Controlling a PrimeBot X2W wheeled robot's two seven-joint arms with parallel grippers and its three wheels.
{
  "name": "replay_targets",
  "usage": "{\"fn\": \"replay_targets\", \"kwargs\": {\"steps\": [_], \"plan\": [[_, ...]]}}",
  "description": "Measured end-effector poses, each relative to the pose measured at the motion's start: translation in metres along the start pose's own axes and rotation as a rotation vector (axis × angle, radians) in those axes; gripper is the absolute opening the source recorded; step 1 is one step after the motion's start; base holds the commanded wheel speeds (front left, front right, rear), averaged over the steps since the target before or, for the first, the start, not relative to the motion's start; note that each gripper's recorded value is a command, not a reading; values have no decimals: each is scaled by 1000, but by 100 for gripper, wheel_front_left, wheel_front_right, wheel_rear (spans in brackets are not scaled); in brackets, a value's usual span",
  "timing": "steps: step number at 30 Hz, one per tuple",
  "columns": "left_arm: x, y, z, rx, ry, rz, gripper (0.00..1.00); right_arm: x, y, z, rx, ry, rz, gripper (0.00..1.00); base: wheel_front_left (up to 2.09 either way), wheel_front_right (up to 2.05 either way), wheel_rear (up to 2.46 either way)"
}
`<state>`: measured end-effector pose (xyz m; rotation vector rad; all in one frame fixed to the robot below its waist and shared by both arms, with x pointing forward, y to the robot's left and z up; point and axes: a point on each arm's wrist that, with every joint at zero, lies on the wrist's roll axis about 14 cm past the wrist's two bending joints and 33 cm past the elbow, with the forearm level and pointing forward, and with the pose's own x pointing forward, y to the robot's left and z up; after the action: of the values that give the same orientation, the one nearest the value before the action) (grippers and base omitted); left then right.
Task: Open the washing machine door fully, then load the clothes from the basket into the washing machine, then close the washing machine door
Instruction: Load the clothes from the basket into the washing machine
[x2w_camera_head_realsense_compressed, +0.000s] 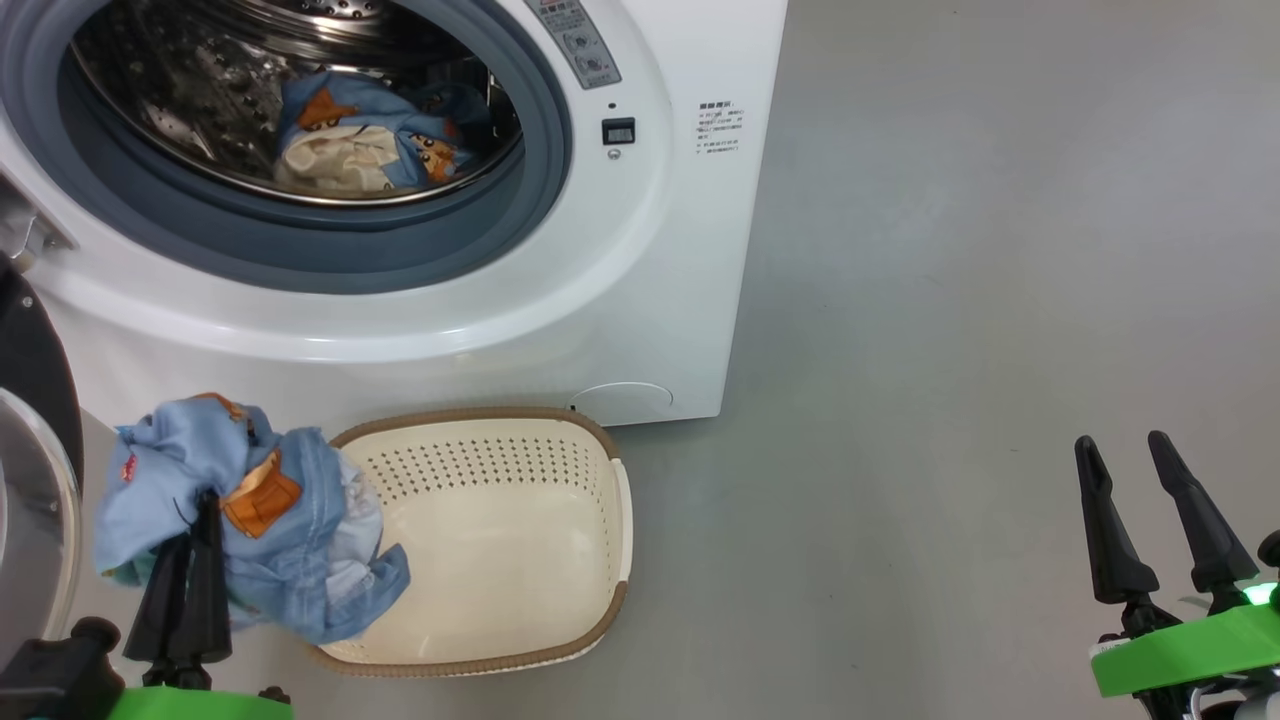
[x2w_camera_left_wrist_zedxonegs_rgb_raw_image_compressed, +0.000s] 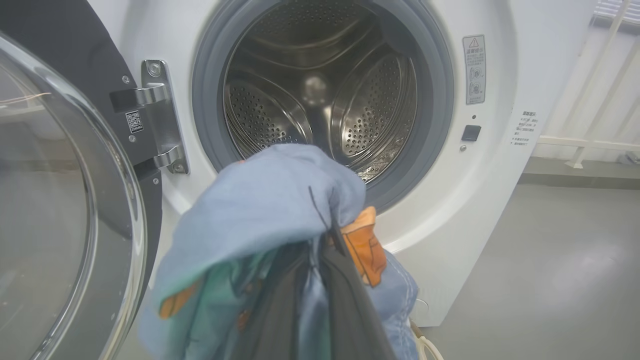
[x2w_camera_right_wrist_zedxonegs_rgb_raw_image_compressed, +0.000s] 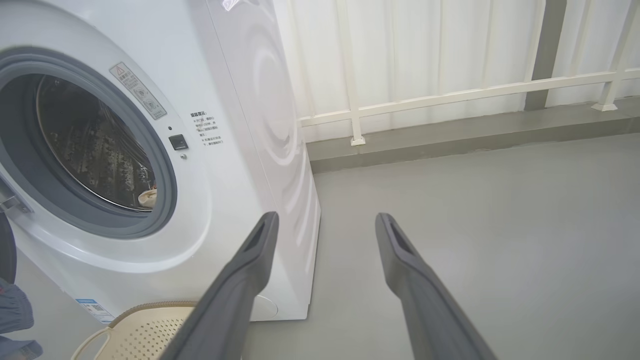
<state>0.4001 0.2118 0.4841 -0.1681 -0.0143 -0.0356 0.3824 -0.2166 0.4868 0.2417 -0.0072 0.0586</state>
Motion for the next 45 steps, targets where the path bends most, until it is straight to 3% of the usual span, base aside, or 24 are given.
{"fn": "replay_targets", "kwargs": {"steps": [15,30,45], "plan": [[16,-4,-1,-10,-9,-7,0,3,-2,-11,11,28,-12,100,0,0,0],[160,-7,30,9,-147,-57,0,52,0,-46,57,74,-22,100,0,0,0],[280,-23,-23,25,-28,-90,0,62,-23,-77,62,130,-105,100,0,0,0]]}}
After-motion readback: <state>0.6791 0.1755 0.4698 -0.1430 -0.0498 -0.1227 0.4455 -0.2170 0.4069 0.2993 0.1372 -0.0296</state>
